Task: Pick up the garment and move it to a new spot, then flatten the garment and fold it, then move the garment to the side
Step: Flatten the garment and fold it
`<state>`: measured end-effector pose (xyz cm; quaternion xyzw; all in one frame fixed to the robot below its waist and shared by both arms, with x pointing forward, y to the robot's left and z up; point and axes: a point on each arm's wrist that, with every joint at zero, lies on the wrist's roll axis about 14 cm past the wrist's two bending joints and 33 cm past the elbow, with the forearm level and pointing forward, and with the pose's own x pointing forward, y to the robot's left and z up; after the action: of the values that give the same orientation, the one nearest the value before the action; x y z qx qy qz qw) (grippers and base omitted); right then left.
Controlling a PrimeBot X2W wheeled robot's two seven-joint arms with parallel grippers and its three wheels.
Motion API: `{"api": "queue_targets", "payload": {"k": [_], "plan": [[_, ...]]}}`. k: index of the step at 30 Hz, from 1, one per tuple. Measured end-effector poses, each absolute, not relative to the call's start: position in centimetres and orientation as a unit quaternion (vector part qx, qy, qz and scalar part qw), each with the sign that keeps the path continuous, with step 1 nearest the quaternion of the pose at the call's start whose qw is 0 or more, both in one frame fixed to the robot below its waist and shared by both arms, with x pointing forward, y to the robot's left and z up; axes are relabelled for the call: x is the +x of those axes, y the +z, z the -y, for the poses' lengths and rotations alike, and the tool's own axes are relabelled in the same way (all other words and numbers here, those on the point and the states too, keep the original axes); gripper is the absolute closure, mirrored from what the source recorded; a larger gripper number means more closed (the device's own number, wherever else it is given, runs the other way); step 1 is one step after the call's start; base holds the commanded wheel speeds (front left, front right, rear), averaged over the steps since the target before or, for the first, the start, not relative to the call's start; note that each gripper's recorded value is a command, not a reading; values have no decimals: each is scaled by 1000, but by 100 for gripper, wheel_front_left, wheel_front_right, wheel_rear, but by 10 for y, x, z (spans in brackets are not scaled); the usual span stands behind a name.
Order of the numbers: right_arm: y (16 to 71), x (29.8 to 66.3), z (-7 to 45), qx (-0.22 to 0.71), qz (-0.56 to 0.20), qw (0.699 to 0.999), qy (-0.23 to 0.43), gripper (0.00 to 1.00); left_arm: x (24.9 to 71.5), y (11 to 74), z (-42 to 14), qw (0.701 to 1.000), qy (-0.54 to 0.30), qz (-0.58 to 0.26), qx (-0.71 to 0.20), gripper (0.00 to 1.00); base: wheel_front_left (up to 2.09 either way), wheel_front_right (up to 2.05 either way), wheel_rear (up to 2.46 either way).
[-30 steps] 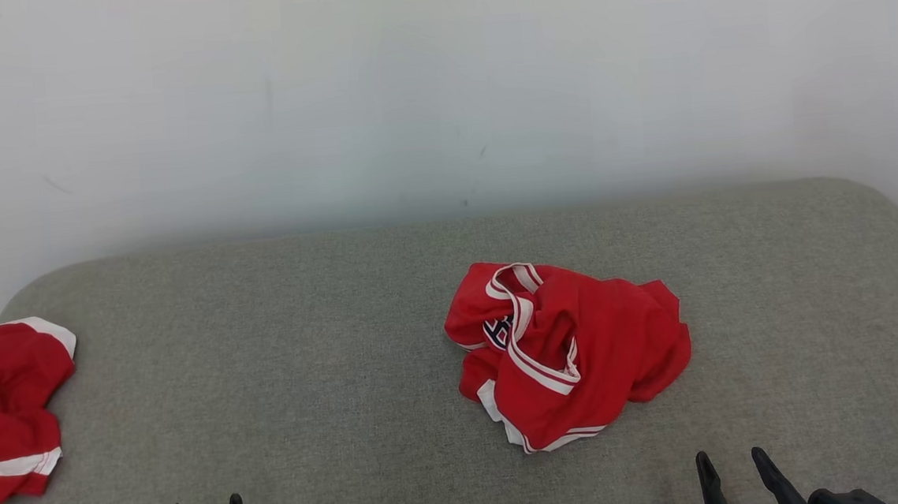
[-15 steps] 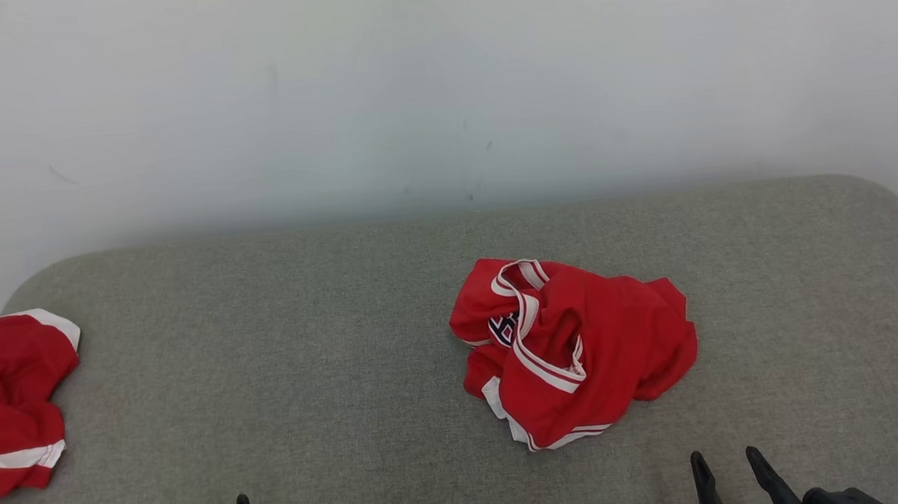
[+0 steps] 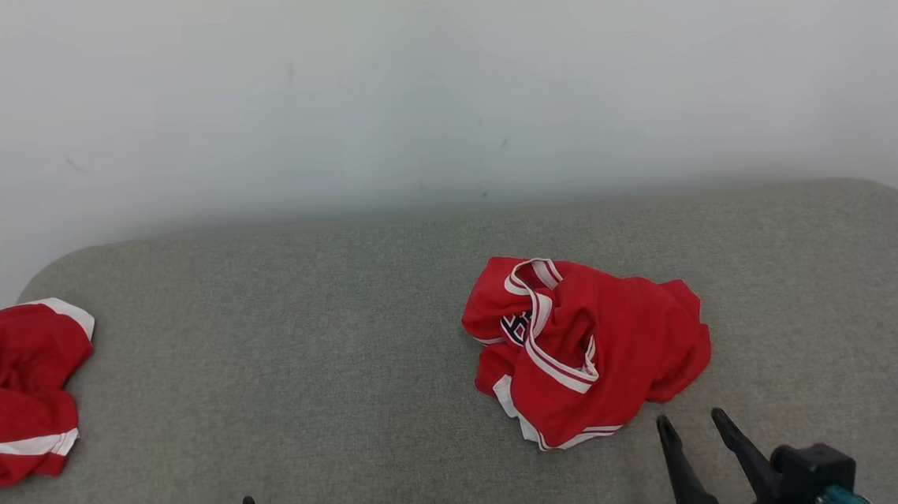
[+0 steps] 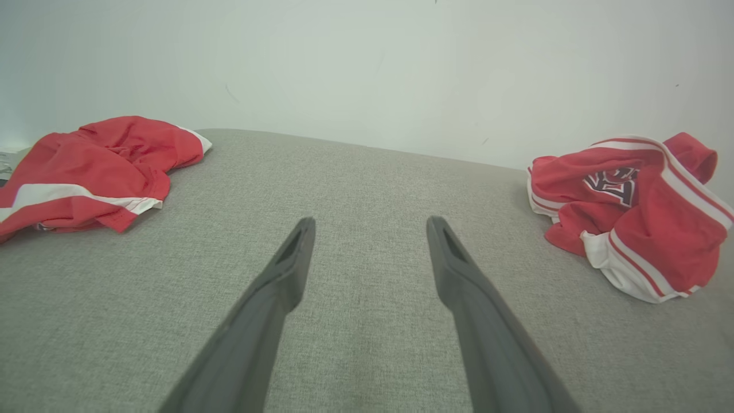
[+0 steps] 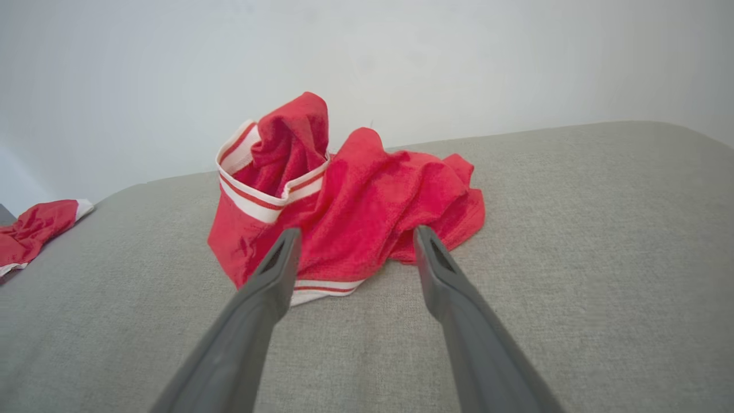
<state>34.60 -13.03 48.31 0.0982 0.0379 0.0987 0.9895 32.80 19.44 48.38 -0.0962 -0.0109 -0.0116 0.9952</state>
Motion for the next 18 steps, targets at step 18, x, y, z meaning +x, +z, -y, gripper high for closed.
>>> {"api": "queue_targets", "payload": {"k": [18], "plan": [[463,392,57,99,-153,963,200,0,312,469,-201,994,11,-8,-107,0,0,0,0]]}}
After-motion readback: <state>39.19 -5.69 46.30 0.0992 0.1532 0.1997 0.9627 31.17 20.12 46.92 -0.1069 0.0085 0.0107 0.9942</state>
